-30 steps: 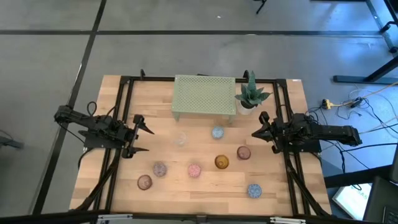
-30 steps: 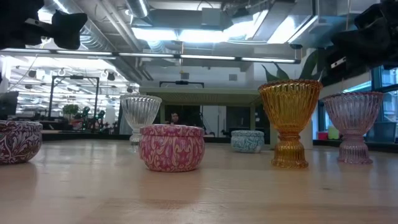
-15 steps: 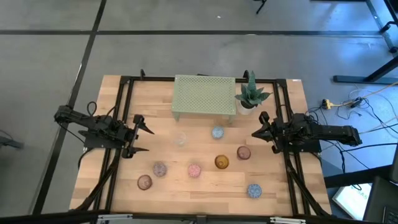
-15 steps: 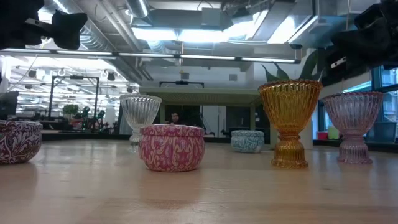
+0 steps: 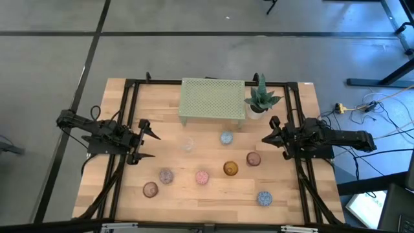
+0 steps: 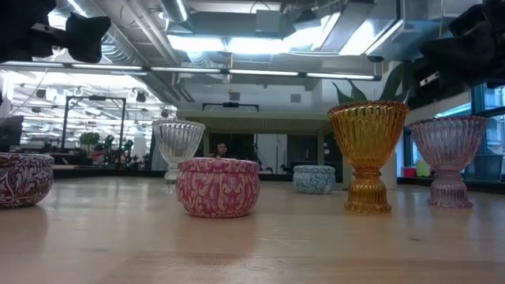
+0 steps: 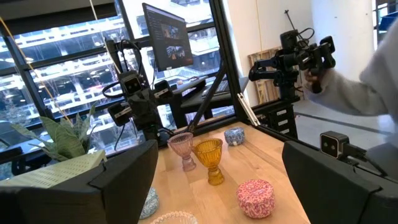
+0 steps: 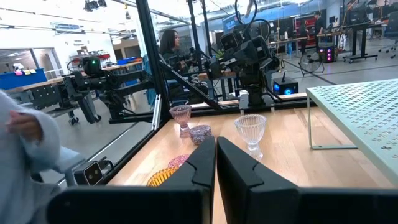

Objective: Pick & Place candle stick holders

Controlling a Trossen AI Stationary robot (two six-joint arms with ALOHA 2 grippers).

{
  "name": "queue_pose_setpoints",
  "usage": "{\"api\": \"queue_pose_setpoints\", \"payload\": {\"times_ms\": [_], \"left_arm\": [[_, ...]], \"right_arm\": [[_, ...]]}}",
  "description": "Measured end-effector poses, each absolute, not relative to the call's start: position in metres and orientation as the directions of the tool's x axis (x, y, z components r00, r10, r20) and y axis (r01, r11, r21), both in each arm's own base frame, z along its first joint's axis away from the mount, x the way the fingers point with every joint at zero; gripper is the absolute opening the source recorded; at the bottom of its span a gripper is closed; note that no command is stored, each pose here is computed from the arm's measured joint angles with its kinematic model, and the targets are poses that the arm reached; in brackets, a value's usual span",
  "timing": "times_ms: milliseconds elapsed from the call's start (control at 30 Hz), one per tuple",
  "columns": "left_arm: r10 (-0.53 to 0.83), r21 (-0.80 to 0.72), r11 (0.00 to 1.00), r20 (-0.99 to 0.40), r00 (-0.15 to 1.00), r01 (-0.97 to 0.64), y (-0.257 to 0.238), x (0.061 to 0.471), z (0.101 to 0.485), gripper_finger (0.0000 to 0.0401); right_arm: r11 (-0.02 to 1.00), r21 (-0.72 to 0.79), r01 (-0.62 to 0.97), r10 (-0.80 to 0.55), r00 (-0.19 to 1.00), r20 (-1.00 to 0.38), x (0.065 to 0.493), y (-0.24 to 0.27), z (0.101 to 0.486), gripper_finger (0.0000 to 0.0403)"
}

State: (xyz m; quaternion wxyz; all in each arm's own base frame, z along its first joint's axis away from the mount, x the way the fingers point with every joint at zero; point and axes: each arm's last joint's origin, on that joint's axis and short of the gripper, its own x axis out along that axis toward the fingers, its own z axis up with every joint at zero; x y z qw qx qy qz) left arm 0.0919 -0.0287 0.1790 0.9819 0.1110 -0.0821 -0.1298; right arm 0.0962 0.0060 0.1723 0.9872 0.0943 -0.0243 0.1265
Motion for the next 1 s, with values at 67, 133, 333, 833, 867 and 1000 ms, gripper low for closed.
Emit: {"api": "queue_pose_setpoints", "payload": {"times_ms": [67, 133, 333, 833, 867, 1000], "left_arm": [[-0.273, 0.239, 0.942, 0.132, 0.953, 0.237, -0.029, 0.092, 0.179, 0.0342], [-0.273, 0.239, 0.942, 0.132, 0.953, 0.237, -0.029, 0.092, 0.179, 0.0343], [-0.273, 0.239, 0.942, 0.133, 0.953, 0.237, -0.029, 0.092, 0.179, 0.0343], [-0.179, 0.212, 0.968, 0.208, 0.962, 0.135, -0.026, 0.091, 0.187, 0.0343], [-0.177, 0.196, 0.971, 0.215, 0.96, 0.136, -0.026, 0.091, 0.187, 0.0343], [-0.158, 0.099, 0.985, 0.228, 0.961, 0.139, -0.025, 0.091, 0.189, 0.0343]], "right_arm": [[0.955, 0.159, -0.25, 0.24, 0.967, 0.083, 0.096, 0.006, 0.173, 0.0019], [0.966, 0.117, -0.232, 0.222, 0.971, 0.091, 0.096, 0.005, 0.174, 0.0019], [0.977, -0.01, -0.213, 0.212, 0.971, 0.111, 0.096, 0.005, 0.176, 0.0019], [0.984, -0.165, -0.072, 0.14, 0.883, 0.447, 0.087, 0.003, 0.209, 0.002], [0.983, -0.168, -0.077, 0.145, 0.885, 0.442, 0.086, 0.003, 0.21, 0.0023], [0.978, -0.168, -0.124, 0.183, 0.896, 0.404, 0.086, 0.004, 0.216, 0.0054]]}}
